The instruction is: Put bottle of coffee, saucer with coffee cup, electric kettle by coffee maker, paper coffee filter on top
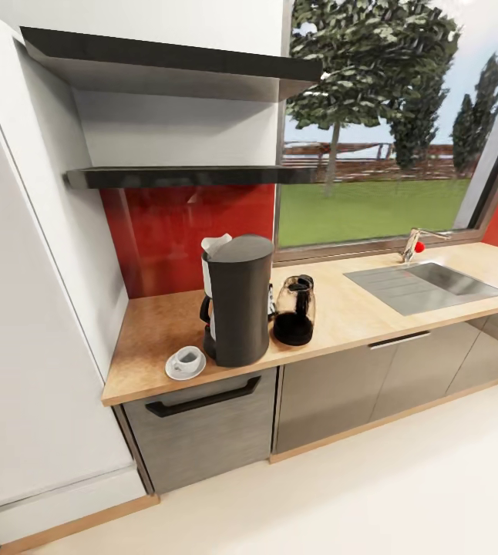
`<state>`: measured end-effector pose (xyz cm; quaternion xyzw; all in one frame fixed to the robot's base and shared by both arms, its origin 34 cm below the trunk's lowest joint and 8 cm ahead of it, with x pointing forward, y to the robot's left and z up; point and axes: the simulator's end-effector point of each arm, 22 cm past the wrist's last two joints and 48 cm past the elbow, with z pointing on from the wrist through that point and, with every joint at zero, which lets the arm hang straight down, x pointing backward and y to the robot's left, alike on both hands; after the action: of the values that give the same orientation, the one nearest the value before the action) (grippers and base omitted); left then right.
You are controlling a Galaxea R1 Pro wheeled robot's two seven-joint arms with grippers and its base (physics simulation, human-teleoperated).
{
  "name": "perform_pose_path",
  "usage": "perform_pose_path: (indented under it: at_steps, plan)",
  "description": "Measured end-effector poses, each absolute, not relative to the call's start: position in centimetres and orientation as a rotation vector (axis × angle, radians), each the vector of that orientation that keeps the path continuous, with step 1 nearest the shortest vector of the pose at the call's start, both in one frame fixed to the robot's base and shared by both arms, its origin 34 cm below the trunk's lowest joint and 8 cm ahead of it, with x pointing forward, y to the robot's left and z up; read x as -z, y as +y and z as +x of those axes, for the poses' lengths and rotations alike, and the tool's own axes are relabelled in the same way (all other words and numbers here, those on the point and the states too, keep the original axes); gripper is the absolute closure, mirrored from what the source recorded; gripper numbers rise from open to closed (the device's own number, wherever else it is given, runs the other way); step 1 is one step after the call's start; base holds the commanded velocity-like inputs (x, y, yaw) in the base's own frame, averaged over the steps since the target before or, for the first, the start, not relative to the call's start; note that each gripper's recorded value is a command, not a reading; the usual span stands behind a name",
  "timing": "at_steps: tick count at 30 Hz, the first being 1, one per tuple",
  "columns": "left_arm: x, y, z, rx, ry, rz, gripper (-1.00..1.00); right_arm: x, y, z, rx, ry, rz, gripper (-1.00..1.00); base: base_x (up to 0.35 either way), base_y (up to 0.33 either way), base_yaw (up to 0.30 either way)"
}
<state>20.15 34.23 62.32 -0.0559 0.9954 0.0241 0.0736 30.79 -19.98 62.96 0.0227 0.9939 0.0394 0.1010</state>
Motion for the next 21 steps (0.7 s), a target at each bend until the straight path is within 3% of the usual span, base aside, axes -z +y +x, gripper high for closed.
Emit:
perform_pose_path:
  at_steps: [10, 21]
  plan:
    - [-63.0, 39.2, 12.3, -0.379, 3.039, -0.384, -1.00, -62.6, -20.6, 29.4, -0.105, 2.967, 0.058, -1.00, 0.000, 0.000, 0.000]
    - [-63.1, 39.5, 12.0, -0.414, 3.041, -0.382, -1.00, -62.6, -20.6, 29.3, -0.105, 2.969, 0.058, -1.00, 0.000, 0.000, 0.000]
